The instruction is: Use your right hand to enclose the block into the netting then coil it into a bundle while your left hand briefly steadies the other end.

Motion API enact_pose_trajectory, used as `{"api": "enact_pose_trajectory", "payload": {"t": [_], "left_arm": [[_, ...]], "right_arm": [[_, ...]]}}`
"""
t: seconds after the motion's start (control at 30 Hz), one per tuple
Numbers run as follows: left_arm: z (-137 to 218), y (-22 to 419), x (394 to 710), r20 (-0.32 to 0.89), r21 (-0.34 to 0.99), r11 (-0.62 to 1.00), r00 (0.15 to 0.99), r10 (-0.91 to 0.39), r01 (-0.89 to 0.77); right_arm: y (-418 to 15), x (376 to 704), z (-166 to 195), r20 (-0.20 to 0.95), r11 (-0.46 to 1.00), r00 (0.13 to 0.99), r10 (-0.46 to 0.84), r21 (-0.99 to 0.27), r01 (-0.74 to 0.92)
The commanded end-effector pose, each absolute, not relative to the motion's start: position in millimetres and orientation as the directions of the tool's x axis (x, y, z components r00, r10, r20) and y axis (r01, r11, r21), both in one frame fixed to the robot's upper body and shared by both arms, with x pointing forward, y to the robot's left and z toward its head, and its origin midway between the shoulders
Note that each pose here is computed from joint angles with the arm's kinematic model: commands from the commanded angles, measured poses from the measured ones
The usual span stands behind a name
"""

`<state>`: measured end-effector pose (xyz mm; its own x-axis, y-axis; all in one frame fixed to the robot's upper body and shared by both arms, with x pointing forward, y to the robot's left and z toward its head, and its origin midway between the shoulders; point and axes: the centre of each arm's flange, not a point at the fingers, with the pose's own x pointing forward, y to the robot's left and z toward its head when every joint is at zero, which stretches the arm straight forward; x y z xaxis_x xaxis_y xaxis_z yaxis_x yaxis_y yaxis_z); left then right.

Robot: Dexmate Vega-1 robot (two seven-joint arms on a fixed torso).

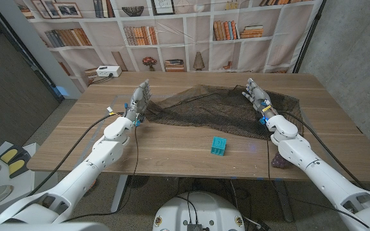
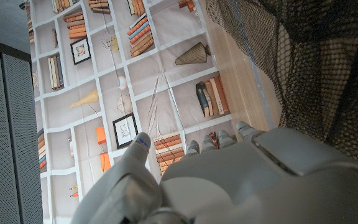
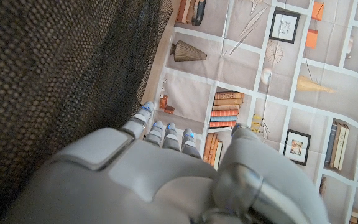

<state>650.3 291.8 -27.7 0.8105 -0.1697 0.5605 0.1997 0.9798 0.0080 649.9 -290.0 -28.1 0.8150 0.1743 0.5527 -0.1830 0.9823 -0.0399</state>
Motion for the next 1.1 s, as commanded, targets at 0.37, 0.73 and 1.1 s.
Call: {"api": "enact_pose_trajectory", "payload": {"t": [0.37,0.73,1.1], "left_arm": [[-30.3,287.4,646.4,0.550,0.025,0.980,0.816,-0.180,0.199],[-29.9,283.6,644.5,0.546,0.033,0.978,0.815,-0.191,0.207],[-29.2,274.4,640.3,0.543,0.047,0.975,0.814,-0.207,0.216]], "right_arm": [[-288.1,629.7,-20.7,0.598,0.983,0.784,0.165,-0.166,-0.080],[-279.8,608.2,-11.9,0.588,0.926,0.786,0.191,-0.373,0.054],[-271.5,586.9,-4.2,0.569,0.839,0.774,0.278,-0.536,0.092]]}}
